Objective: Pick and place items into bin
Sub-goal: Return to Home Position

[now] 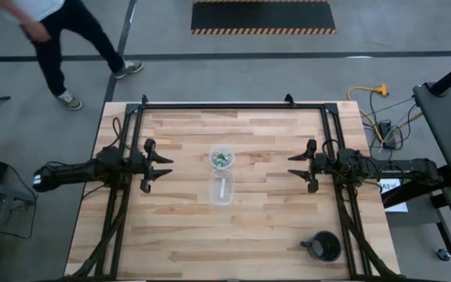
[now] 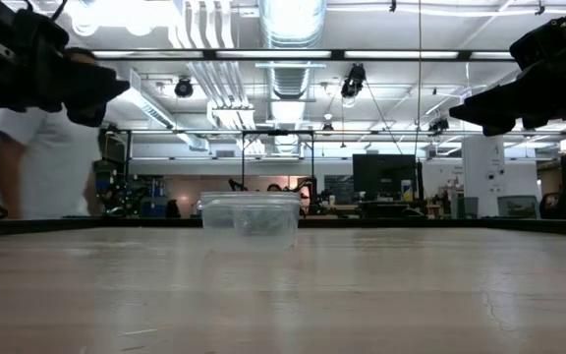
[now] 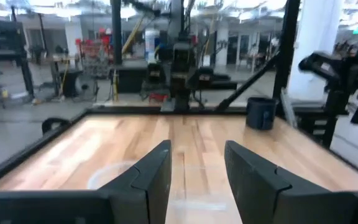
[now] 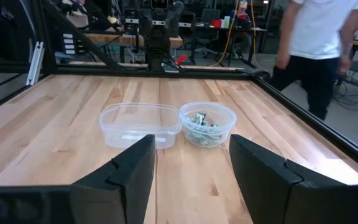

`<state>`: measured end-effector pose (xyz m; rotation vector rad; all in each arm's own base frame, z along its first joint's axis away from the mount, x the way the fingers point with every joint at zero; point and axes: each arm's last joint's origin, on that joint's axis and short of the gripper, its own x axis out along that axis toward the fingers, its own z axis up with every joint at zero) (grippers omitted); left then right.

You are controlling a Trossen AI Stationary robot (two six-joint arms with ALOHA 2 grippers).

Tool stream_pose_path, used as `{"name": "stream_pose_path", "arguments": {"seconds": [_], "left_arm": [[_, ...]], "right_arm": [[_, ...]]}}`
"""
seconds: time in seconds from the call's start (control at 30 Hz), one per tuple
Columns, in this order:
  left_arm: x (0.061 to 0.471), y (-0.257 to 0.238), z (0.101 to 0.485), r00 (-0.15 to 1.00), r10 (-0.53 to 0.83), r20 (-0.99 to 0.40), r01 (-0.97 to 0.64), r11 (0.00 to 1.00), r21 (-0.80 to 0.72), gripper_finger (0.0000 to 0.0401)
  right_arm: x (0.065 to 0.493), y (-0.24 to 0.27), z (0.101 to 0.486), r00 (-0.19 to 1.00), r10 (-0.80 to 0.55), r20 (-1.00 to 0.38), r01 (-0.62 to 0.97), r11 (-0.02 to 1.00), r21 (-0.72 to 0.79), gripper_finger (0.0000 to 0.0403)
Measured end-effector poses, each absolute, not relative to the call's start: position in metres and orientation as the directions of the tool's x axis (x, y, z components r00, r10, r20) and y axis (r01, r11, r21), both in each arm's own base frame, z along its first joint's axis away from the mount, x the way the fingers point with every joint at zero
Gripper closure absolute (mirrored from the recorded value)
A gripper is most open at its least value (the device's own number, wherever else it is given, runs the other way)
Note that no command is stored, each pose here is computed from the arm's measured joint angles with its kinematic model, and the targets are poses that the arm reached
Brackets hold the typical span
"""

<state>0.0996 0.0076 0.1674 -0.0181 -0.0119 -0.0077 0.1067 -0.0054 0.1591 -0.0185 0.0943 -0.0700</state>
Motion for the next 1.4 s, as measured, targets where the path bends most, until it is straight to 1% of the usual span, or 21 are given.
{"name": "stream_pose_path", "arguments": {"seconds": [0.07, 0.3, 0.7, 1.4], "left_arm": [[0.100, 0.008, 0.165, 1.000, 0.007, -0.009, -0.007, 1.000, -0.019, 0.0269], [0.099, 0.008, 0.167, 1.000, 0.013, 0.006, -0.013, 1.000, 0.015, 0.0269], [0.104, 0.009, 0.160, 0.997, 0.009, -0.077, -0.009, 1.000, -0.001, 0.0269], [0.109, 0.009, 0.154, 0.989, 0.006, -0.149, -0.008, 1.000, -0.008, 0.0269]], "right_arm": [[0.107, -0.005, 0.159, 0.993, -0.071, -0.093, 0.069, 0.997, -0.021, 0.0207], [0.107, -0.005, 0.159, 0.993, -0.070, -0.093, 0.068, 0.997, -0.021, 0.0206], [0.107, -0.005, 0.159, 0.993, -0.071, -0.093, 0.069, 0.997, -0.021, 0.0206], [0.107, -0.005, 0.159, 0.993, -0.071, -0.093, 0.069, 0.997, -0.022, 0.0207]]}}
